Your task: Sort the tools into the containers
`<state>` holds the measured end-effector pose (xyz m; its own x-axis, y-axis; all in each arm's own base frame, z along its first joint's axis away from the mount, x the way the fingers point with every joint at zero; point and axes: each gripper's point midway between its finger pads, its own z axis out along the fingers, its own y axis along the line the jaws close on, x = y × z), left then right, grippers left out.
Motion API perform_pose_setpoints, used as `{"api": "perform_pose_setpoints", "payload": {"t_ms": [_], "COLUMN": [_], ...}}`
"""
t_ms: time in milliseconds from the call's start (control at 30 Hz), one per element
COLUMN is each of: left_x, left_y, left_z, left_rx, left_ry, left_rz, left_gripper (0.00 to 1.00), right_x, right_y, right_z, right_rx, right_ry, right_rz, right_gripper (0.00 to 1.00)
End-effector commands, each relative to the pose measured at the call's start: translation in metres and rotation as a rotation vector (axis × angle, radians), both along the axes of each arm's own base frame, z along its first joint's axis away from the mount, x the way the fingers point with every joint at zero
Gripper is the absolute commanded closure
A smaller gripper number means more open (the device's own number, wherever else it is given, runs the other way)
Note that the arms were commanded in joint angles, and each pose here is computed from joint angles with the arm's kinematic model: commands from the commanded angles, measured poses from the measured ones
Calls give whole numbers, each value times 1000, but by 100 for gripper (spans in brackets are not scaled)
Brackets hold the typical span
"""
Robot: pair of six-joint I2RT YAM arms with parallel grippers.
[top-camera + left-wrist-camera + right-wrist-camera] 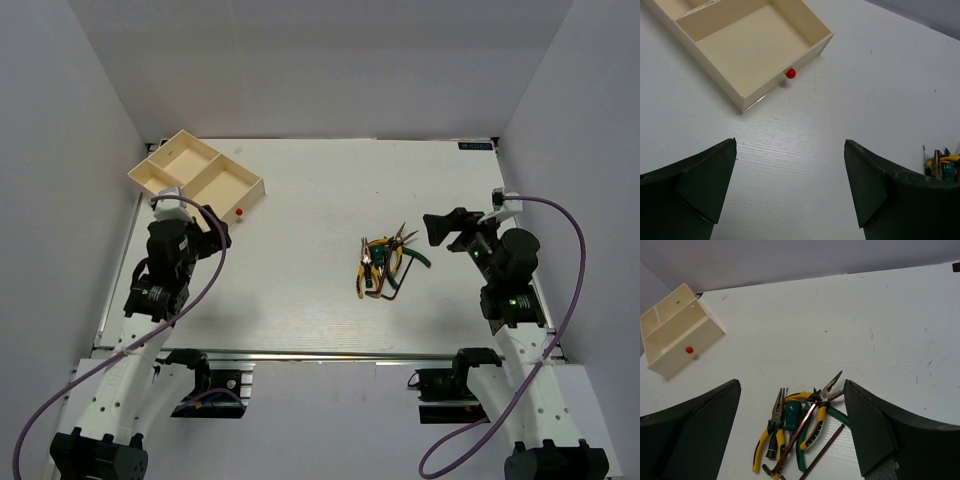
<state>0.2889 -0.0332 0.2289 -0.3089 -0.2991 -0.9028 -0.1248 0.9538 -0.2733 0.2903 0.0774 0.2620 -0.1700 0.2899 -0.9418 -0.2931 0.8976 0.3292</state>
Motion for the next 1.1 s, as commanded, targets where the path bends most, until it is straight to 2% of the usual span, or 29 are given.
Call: {"api": "perform_pose_setpoints", "payload": {"t_ms": [0,167,267,300,400,533,633,667,733,1067], "left_x": [0,3,6,7,8,16,25,31,30,12], "left_y": [-8,-26,-60,-78,-112,-138,-156,-161,-179,-263], "left_z": [-2,-1,-3,-4,-10,-19,-33,-31,-49,-102], "left_rx": [5,-4,-60,-96,-199,-332,-413,-426,-473,-578], "left_ry": [6,-12,-2,21,89,130,183,156,223,378], "left_rz": [-47,-162,-339,-435,-591,-670,-670,-679,-708,-849], "left_gripper": [2,2,5,6,11,15,19,20,23,27], "right_x": [2,4,7,8,8,8,8,9,9,8], "right_y": [2,4,3,3,1,-1,1,0,1,6], "right_z": [5,-1,-1,0,-4,-8,-10,-10,-13,-17], "right_rx": [-14,-22,-24,-24,-29,-26,-15,-12,-5,9], "right_ry": [-29,-8,0,4,22,33,43,46,58,68], "right_rz": [16,30,21,21,13,-1,2,0,3,31], "right_gripper": [11,11,11,11,11,11,11,11,11,11]}}
